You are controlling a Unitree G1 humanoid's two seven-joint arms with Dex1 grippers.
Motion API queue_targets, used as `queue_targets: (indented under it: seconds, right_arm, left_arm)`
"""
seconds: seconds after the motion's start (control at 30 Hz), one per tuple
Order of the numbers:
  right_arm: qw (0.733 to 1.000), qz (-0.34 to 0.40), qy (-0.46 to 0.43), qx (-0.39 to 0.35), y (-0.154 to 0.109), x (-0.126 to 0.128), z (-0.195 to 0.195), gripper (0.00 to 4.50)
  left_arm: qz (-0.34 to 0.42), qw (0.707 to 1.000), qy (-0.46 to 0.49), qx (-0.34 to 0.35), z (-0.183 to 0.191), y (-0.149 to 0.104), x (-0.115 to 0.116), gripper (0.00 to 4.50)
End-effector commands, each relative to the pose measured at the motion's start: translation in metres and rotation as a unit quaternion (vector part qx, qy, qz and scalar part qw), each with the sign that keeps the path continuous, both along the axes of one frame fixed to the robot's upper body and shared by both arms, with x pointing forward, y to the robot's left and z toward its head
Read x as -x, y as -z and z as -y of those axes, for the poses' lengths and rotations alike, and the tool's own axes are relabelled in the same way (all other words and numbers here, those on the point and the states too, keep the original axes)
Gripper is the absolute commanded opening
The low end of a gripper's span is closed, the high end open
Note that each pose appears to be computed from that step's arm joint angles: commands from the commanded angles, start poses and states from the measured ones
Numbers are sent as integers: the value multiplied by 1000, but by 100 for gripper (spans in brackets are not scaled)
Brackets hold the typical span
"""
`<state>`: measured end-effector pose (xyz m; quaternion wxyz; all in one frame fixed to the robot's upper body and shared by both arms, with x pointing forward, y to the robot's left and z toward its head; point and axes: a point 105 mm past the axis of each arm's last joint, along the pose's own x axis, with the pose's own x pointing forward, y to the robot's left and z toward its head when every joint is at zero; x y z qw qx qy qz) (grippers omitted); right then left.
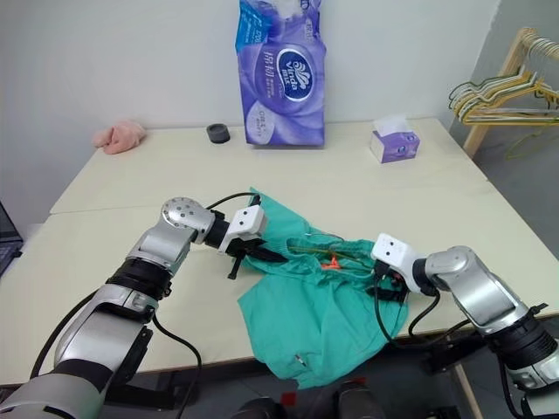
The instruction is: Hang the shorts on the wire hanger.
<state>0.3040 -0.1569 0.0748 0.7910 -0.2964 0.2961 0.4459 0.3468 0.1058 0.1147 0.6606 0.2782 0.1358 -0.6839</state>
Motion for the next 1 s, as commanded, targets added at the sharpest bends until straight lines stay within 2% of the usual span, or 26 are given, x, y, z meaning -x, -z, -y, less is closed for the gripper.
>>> queue_targets:
  seconds: [0.03,0.13,0.23,0.33,0.43,0.47,0.53,0.73,1.0]
  right_arm:
    - [1000,15,-16,-10,-9,-1,-8,256]
    - [1000,19,-15,-19,-10,-1,-13,151]
    - [999,25,-10,-26,-11,-1,-15,64]
    - [999,32,-11,-29,-15,1,-16,3]
    - [999,38,-12,-32,-20,2,-17,1]
    - [998,42,-13,-36,-24,4,-18,1]
    - [998,47,-16,-38,-30,6,-18,1]
    - [998,60,-19,-32,-41,12,-13,0]
    - [997,75,-20,-4,-54,19,5,0]
  left_arm:
    - [23,1000,-1,14,0,-14,-3,0]
    - [21,1000,-2,18,0,-14,-3,0]
    - [23,999,-5,26,2,-16,-3,0]
    - [29,999,-16,35,3,-17,-6,0]
    - [21,998,-28,50,3,-19,-8,0]
    - [22,997,-38,59,2,-21,-11,19]
    - [23,996,-52,67,1,-24,-14,61]
    - [34,992,-90,86,-13,-35,-24,243]
    - [22,988,-130,82,-46,-54,-35,244]
